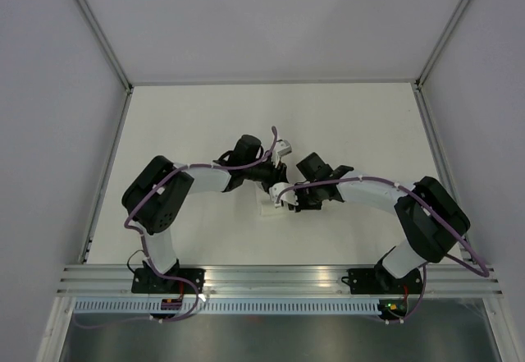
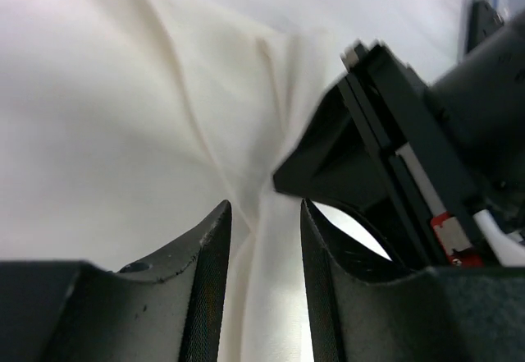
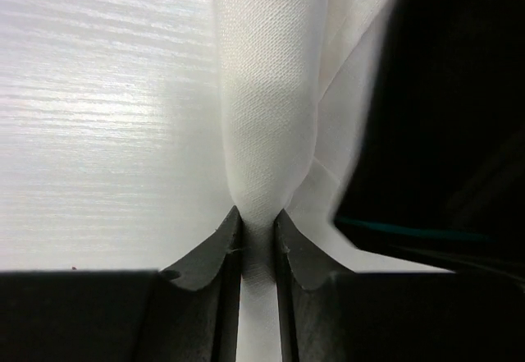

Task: Fold the napkin, place the utensils inside, and roll it up
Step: Roll the napkin with the utensil

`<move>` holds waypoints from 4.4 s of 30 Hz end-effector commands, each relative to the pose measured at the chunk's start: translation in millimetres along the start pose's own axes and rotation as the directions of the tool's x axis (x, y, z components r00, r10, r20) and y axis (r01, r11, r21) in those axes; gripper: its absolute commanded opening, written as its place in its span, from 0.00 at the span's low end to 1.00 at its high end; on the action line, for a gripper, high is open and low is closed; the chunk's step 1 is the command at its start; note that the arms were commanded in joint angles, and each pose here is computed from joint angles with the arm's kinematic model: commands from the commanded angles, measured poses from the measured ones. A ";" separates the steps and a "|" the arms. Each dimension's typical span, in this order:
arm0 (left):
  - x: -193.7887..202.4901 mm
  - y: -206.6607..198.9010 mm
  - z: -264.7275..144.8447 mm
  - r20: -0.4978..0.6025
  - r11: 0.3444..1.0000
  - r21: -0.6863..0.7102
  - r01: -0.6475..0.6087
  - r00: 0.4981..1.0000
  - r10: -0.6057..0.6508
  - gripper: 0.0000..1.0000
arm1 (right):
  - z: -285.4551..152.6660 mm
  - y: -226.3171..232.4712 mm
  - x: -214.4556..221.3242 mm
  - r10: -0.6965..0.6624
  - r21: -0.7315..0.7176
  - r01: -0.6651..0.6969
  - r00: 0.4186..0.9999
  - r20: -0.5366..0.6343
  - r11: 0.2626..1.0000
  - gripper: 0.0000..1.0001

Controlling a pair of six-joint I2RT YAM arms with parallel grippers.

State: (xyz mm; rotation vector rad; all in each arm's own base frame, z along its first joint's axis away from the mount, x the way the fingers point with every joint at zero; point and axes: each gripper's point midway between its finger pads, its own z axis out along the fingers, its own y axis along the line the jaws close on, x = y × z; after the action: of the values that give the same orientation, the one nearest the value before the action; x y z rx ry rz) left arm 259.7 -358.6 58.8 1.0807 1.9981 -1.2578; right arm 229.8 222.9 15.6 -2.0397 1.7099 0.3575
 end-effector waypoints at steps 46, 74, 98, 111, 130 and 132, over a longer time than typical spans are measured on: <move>19.9 -54.1 9.5 -0.266 0.518 -0.466 -0.717 0.672 0.691 0.52 | 53.0 -4.2 47.9 0.417 -0.623 -0.544 0.837 -0.354 0.562 0.12; 85.3 -3.0 35.0 -0.379 0.728 -0.335 -0.597 0.793 0.476 0.02 | 23.2 -31.5 15.4 0.530 -0.592 -0.505 0.835 -0.150 0.628 0.42; 99.7 -9.8 27.1 -0.213 0.999 -0.032 -0.044 0.976 0.036 0.02 | -79.5 -64.0 50.3 0.186 0.256 -0.261 0.941 0.284 0.931 0.59; 109.5 -11.5 32.0 -0.262 0.985 0.098 0.145 0.958 -0.115 0.02 | -30.7 -26.3 39.0 -0.010 0.285 -0.028 0.991 0.131 0.958 0.62; -2.7 19.3 -5.7 0.010 0.964 -0.243 -0.105 0.994 0.110 0.36 | -8.3 26.1 57.3 0.227 -0.196 -0.237 0.971 -0.073 0.951 0.09; -18.1 25.1 -13.9 0.055 0.947 -0.305 -0.105 0.990 0.128 0.37 | -8.0 21.5 51.7 0.255 -0.228 -0.263 0.965 -0.065 0.937 0.07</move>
State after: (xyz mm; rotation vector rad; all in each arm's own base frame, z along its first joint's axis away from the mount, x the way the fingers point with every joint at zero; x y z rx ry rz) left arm 260.8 -350.5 31.9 1.0619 2.0600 -1.0430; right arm 257.0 198.0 15.6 -1.9485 1.7667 0.4964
